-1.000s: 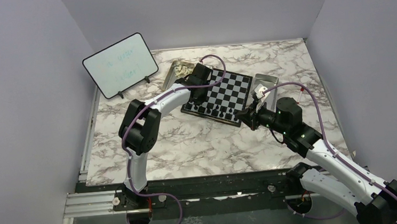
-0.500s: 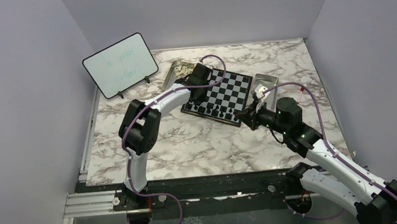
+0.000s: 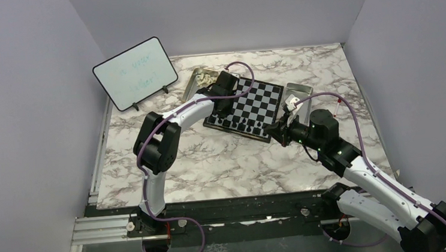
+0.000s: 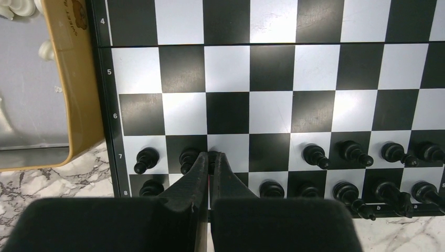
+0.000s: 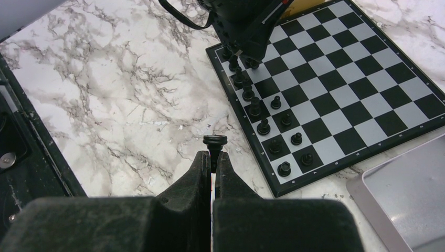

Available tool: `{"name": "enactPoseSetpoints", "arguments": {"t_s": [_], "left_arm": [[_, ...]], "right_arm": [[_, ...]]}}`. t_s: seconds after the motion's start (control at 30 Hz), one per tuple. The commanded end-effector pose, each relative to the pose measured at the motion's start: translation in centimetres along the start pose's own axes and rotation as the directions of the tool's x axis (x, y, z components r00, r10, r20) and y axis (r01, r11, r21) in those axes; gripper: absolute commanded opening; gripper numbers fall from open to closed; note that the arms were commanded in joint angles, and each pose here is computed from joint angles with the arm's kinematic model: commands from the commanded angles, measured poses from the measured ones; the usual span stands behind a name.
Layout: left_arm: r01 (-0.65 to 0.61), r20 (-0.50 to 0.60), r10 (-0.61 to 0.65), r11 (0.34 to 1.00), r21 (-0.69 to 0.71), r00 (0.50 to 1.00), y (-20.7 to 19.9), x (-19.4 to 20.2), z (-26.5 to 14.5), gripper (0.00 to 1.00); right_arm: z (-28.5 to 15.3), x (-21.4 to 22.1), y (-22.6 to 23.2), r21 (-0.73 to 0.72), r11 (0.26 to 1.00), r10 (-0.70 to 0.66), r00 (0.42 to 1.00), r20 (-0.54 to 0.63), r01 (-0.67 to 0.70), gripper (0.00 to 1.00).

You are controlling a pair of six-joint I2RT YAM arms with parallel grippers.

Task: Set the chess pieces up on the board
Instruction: Place the chess piece on the chessboard.

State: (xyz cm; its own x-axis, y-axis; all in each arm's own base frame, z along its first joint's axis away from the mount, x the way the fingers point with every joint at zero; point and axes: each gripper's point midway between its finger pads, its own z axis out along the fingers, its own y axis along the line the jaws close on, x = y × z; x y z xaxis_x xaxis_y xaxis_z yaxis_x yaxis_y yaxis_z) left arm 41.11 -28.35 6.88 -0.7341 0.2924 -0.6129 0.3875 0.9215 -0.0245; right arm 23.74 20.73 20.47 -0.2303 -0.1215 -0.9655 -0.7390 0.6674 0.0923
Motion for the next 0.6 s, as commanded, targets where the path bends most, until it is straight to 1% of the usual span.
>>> {"name": "enactPoseSetpoints", "arguments": {"t_s": [0.0, 0.2, 0.27, 0.57], "left_arm": [[0.007, 0.022, -0.009, 0.998, 0.058, 1.0, -1.17, -1.23, 0.15, 0.0], [0.01, 0.016, -0.011, 0.997, 0.07, 1.0, -1.41, -1.07, 0.38, 0.0], [0.011, 0.014, -0.012, 0.997, 0.076, 1.0, -1.52, -0.99, 0.48, 0.0], [0.015, 0.009, -0.016, 0.997, 0.077, 1.0, -1.58, -0.84, 0.87, 0.0]], "right_arm": [[0.05, 0.05, -0.24, 0.016, 1.0, -0.01, 1.0, -0.002, 0.01, 0.01], [0.05, 0.08, -0.26, 0.017, 1.0, -0.009, 1.0, -0.003, 0.009, 0.01], [0.02, 0.01, -0.36, 0.017, 0.999, -0.037, 0.999, -0.001, 0.037, 0.01], [-0.03, 0.09, -0.37, 0.018, 0.999, -0.038, 0.999, -0.004, 0.038, 0.01]]}}
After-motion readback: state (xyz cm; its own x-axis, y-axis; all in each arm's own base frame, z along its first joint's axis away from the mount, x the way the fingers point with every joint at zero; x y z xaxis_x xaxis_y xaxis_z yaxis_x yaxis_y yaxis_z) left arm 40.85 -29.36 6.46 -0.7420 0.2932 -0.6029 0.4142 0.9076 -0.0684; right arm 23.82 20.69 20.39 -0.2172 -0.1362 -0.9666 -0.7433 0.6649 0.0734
